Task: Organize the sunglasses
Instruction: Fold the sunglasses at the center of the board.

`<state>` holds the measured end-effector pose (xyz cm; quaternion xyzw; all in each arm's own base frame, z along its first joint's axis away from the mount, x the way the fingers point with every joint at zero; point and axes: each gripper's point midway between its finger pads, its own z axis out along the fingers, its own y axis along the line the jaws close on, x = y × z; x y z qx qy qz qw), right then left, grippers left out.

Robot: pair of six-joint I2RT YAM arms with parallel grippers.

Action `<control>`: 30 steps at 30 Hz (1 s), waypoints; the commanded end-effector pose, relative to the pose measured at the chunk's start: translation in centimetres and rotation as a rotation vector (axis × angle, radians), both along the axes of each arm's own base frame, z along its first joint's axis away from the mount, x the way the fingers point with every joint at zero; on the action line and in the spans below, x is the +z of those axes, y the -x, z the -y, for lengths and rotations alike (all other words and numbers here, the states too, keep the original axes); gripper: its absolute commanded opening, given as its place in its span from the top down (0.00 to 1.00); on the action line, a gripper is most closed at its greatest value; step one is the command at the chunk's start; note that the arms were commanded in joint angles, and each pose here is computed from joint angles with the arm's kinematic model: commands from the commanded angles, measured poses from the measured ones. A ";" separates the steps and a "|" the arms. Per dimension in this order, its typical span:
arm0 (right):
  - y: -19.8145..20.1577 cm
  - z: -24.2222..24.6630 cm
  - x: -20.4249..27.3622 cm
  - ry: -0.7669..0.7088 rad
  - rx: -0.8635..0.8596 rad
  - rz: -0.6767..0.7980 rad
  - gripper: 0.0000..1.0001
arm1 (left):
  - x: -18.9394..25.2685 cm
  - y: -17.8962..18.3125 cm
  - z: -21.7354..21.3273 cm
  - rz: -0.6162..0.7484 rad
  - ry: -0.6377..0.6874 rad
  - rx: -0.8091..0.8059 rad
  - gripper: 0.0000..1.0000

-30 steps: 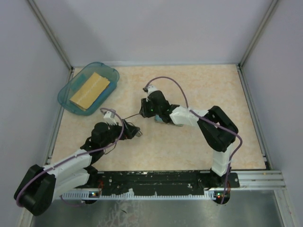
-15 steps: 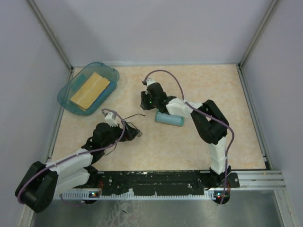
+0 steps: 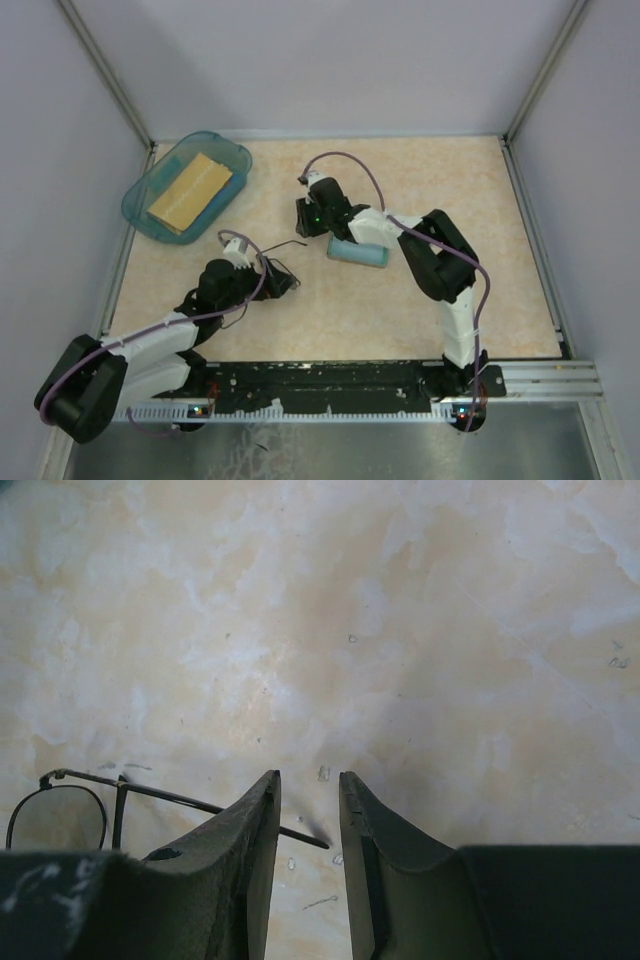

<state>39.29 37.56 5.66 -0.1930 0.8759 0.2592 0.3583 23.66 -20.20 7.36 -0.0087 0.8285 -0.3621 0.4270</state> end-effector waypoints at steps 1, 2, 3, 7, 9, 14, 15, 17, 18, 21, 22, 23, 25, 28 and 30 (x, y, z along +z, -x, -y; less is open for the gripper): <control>-0.6 -1.4 0.8 -0.046 0.042 0.036 0.69 | 2.0 -0.8 0.8 0.060 0.027 -0.014 0.02; -0.6 -1.5 0.8 -0.047 0.047 0.036 0.69 | 2.1 -0.9 0.8 0.062 0.030 -0.014 0.02; -0.5 -1.6 0.9 -0.047 0.050 0.037 0.69 | 2.1 -0.9 0.8 0.064 0.029 -0.012 0.02; -0.4 -2.2 0.7 -0.042 0.062 0.034 0.69 | 2.1 -1.1 0.9 0.061 0.030 -0.013 0.03; -0.2 -2.4 0.5 -0.038 0.068 0.030 0.69 | 2.2 -1.2 0.9 0.062 0.030 -0.012 0.03; 0.1 -2.5 0.1 -0.033 0.072 0.024 0.69 | 2.0 -1.3 1.0 0.060 0.027 -0.012 0.03; 0.2 -2.5 0.1 -0.032 0.075 0.021 0.69 | 2.1 -1.3 1.0 0.061 0.026 -0.012 0.03; 0.4 -2.5 0.0 -0.032 0.080 0.019 0.70 | 2.0 -1.3 1.0 0.061 0.027 -0.014 0.02; 0.7 -2.6 -0.2 -0.031 0.085 0.016 0.70 | 2.0 -1.4 1.1 0.062 0.027 -0.014 0.02; 1.3 -2.8 -0.3 -0.033 0.094 0.013 0.70 | 2.1 -1.4 1.1 0.063 0.027 -0.015 0.03; 1.5 -2.9 -0.3 -0.035 0.096 0.012 0.70 | 2.1 -1.5 1.1 0.064 0.027 -0.014 0.03; 1.6 -2.9 -0.3 -0.035 0.097 0.011 0.70 | 2.1 -1.5 1.1 0.064 0.026 -0.013 0.03; 2.1 -3.0 -0.3 -0.036 0.102 0.009 0.70 | 2.2 -1.6 1.1 0.067 0.024 -0.012 0.03; 2.7 -3.0 -0.4 -0.037 0.107 0.006 0.70 | 2.2 -1.7 1.1 0.068 0.023 -0.012 0.02; 3.1 -3.1 -0.3 -0.037 0.110 0.005 0.70 | 2.2 -1.7 1.2 0.066 0.024 -0.012 0.03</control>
